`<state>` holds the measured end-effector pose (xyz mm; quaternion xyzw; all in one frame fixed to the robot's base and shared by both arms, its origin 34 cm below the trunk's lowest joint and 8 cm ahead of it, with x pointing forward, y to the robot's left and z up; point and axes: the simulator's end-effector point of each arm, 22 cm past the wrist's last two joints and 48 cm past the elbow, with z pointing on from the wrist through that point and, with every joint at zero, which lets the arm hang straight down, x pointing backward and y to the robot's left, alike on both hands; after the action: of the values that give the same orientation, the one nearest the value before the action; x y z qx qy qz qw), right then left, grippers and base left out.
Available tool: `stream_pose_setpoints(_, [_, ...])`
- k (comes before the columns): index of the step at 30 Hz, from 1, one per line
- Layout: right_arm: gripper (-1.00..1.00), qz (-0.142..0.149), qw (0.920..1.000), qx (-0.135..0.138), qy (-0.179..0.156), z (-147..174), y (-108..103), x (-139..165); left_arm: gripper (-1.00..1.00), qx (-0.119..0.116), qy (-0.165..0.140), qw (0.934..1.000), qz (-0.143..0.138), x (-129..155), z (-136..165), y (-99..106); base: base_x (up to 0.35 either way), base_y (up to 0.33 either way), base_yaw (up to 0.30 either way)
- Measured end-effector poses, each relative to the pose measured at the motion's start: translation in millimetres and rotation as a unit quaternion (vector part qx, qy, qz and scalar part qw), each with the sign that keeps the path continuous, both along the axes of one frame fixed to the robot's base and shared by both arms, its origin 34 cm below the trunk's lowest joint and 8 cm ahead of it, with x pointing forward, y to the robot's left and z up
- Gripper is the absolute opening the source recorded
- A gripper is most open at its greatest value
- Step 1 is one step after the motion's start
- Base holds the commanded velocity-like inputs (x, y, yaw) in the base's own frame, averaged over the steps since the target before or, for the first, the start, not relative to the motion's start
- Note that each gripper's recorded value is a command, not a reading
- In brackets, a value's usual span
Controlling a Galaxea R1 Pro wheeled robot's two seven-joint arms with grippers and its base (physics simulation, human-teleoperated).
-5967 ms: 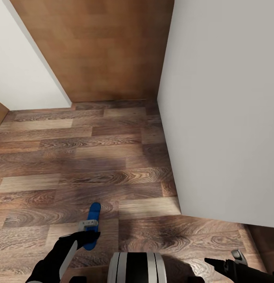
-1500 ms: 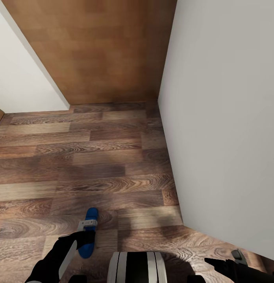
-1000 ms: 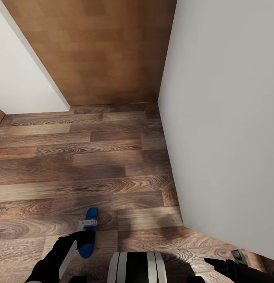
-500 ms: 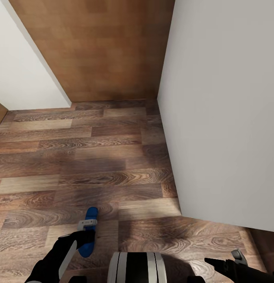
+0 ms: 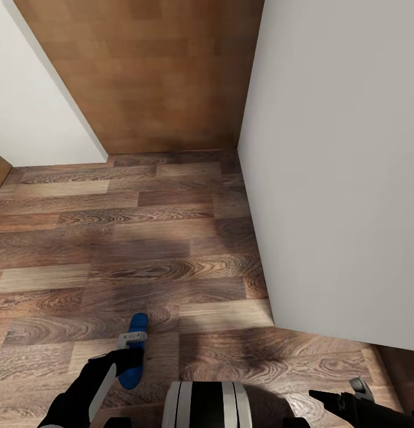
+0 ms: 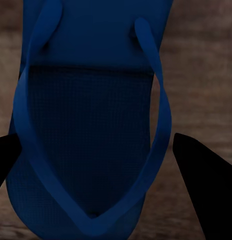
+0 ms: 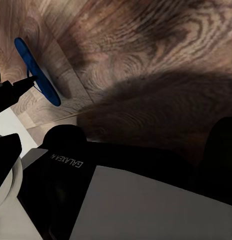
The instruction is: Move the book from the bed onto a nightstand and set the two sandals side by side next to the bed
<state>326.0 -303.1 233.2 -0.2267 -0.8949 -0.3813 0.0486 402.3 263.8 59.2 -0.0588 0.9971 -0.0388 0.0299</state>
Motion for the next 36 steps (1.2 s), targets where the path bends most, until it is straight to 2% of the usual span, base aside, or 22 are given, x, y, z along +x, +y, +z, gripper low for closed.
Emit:
stream_pose_setpoints(7, [1.00,0.000,1.0000,0.000,0.000,0,0,0,-1.00,-0.001,0.000,1.0000,0.001,0,0,-1,0.000,0.000,0.000])
stream_pose_setpoints(36, [1.00,0.000,0.9982,0.000,-0.059,34,0,29,-1.00,-0.003,-0.059,0.9983,0.000,49,44,-2,0.000,0.000,0.000])
